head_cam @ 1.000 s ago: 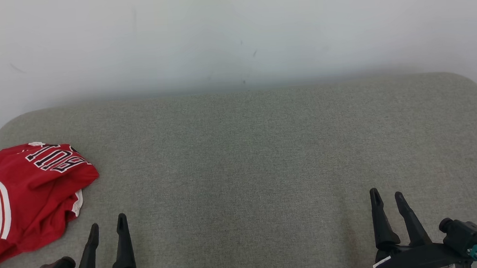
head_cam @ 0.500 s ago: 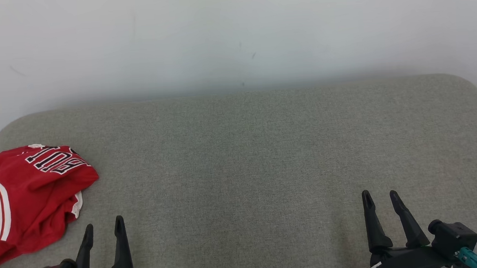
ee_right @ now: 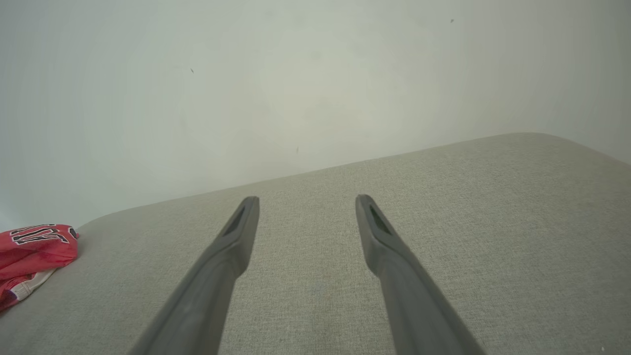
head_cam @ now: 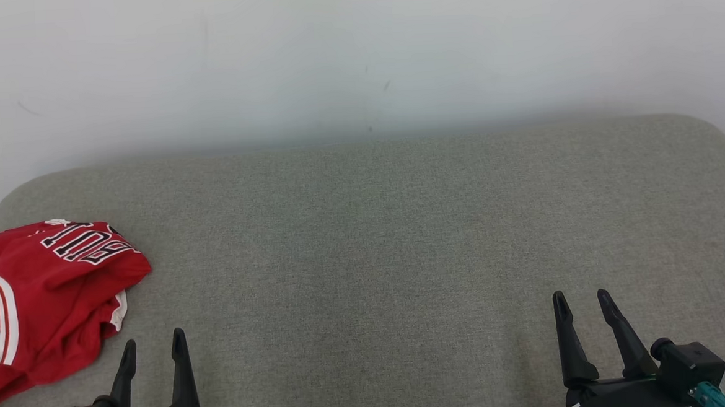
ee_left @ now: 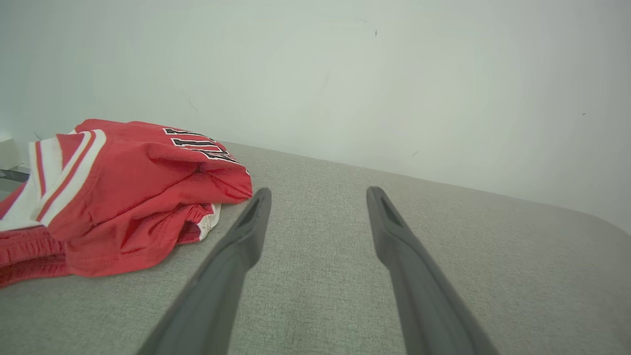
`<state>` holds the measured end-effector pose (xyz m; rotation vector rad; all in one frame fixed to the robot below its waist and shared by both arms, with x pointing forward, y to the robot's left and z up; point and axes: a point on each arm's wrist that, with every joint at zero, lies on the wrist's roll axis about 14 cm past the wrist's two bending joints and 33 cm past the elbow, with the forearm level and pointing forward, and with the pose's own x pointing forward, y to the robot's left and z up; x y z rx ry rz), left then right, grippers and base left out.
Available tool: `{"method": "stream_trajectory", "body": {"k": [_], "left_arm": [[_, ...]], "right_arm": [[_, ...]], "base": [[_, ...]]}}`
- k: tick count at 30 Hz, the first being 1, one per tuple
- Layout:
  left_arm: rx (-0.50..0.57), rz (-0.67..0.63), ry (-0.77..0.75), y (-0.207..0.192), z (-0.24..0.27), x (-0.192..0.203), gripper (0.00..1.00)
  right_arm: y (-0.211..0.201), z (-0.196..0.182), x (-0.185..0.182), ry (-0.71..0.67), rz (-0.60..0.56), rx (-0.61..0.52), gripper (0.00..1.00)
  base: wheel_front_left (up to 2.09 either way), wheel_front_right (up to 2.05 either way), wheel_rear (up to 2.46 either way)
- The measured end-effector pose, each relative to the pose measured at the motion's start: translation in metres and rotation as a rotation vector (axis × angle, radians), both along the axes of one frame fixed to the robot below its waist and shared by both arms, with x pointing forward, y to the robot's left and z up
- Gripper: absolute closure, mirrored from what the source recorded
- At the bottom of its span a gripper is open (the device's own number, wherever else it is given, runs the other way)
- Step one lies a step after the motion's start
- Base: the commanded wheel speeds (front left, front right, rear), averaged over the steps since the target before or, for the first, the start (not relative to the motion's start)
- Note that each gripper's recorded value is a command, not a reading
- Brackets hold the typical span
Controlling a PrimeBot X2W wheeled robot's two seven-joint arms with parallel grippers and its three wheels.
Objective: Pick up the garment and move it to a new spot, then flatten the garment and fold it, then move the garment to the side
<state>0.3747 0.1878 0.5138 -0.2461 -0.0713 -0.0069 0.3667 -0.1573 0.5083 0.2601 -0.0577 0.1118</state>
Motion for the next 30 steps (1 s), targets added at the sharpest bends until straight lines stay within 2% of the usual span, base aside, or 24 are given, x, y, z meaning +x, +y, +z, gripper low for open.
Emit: {"method": "stream_trajectory", "body": {"k": [18,30], "left_arm": [[0.128,-0.005,-0.001,-0.001,0.015,-0.003,0.0],[0.181,0.003,0.008,0.002,0.015,-0.005,0.0]], "right_arm": [[-0.001,0.005,-0.002,-0.042,0.001,-0.11,0.0],[-0.001,0.003,-0.003,-0.039,0.001,-0.116,0.0]], "base": [[0.0,0.0,0.0],[0.0,0.0,0.0]]}}
